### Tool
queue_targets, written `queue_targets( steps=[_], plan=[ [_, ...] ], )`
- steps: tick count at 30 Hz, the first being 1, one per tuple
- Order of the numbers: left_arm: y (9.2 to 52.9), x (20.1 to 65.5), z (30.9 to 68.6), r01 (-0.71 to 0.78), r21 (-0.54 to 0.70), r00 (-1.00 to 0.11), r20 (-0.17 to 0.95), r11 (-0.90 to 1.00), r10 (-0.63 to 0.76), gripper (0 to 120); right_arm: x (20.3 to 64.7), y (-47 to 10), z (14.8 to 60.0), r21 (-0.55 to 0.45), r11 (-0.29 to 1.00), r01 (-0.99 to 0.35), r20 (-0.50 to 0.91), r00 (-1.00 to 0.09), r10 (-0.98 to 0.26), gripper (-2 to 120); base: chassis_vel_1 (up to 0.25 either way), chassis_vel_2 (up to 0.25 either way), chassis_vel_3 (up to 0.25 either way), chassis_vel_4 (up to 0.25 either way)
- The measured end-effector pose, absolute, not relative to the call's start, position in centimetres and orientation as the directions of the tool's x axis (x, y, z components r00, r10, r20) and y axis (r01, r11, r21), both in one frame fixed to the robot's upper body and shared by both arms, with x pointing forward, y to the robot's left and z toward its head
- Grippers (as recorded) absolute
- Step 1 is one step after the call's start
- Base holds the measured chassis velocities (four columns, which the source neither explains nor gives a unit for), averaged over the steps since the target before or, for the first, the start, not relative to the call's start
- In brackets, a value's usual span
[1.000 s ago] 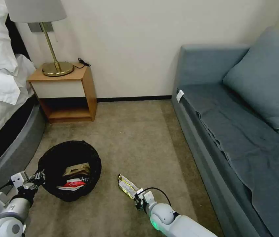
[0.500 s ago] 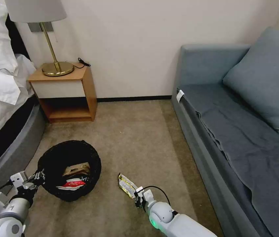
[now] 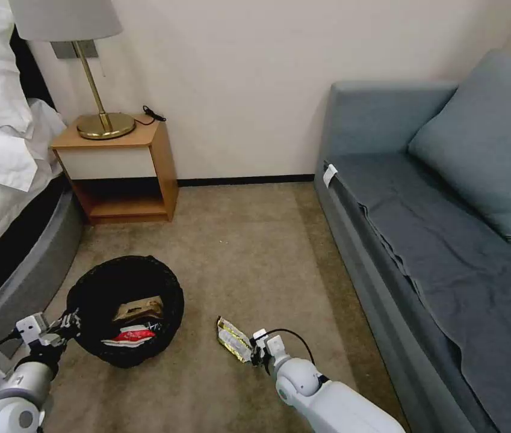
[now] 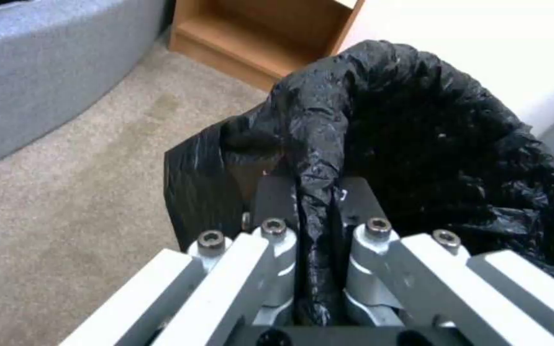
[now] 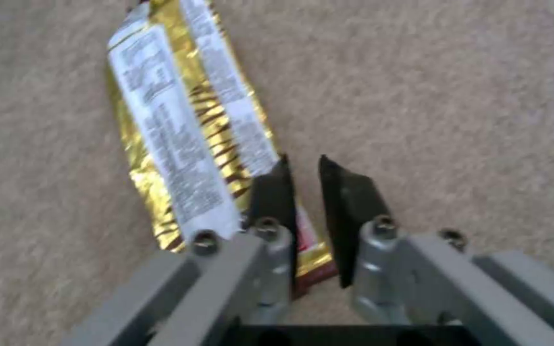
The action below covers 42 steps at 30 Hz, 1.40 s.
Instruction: Pick up the trash bin, then pick up the garbage on the floor and place it into the trash bin.
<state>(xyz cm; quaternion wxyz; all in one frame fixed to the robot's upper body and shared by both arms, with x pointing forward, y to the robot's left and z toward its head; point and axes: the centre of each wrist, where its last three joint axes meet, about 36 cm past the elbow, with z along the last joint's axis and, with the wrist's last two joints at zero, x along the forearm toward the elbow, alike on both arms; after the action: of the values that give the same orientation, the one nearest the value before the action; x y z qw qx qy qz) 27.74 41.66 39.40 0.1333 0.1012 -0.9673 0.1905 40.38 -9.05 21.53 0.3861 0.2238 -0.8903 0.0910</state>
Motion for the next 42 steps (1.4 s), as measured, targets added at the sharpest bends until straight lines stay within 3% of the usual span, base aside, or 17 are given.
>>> queue_targets(
  steps=[9, 14, 16, 23, 42],
  plan=[
    [41.7, 27.9, 39.2, -0.244, -0.339, -0.943, 0.3, 0.909, -0.141, 5, 40.0, -9.9, 20.6, 0.063, 0.893, -0.446, 0.756, -0.563, -0.335, 51, 0.0, 0.0, 0.0, 0.0],
    [41.8, 28.0, 39.2, -0.243, -0.338, -0.943, 0.3, 0.909, -0.14, 5, 39.9, -9.9, 20.4, 0.072, 0.891, -0.447, 0.756, -0.558, -0.341, 59, 0.0, 0.0, 0.0, 0.0],
    [41.7, 28.1, 39.2, -0.239, -0.338, -0.944, 0.3, 0.91, -0.136, 5, 39.8, -9.9, 19.9, 0.075, 0.889, -0.451, 0.75, -0.563, -0.348, 76, 0.0, 0.0, 0.0, 0.0],
    [41.5, 28.2, 39.1, -0.235, -0.339, -0.945, 0.301, 0.911, -0.131, 5, 40.6, -9.6, 19.8, 0.075, 0.89, -0.45, 0.724, -0.589, -0.359, 97, 0.0, 0.0, 0.0, 0.0],
    [41.2, 28.0, 38.8, -0.24, -0.344, -0.943, 0.303, 0.908, -0.135, 5, 39.2, -8.4, 17.9, 0.049, 0.84, -0.54, 0.71, -0.573, -0.41, 100, 0.0, 0.0, 0.0, 0.0]
  ],
)
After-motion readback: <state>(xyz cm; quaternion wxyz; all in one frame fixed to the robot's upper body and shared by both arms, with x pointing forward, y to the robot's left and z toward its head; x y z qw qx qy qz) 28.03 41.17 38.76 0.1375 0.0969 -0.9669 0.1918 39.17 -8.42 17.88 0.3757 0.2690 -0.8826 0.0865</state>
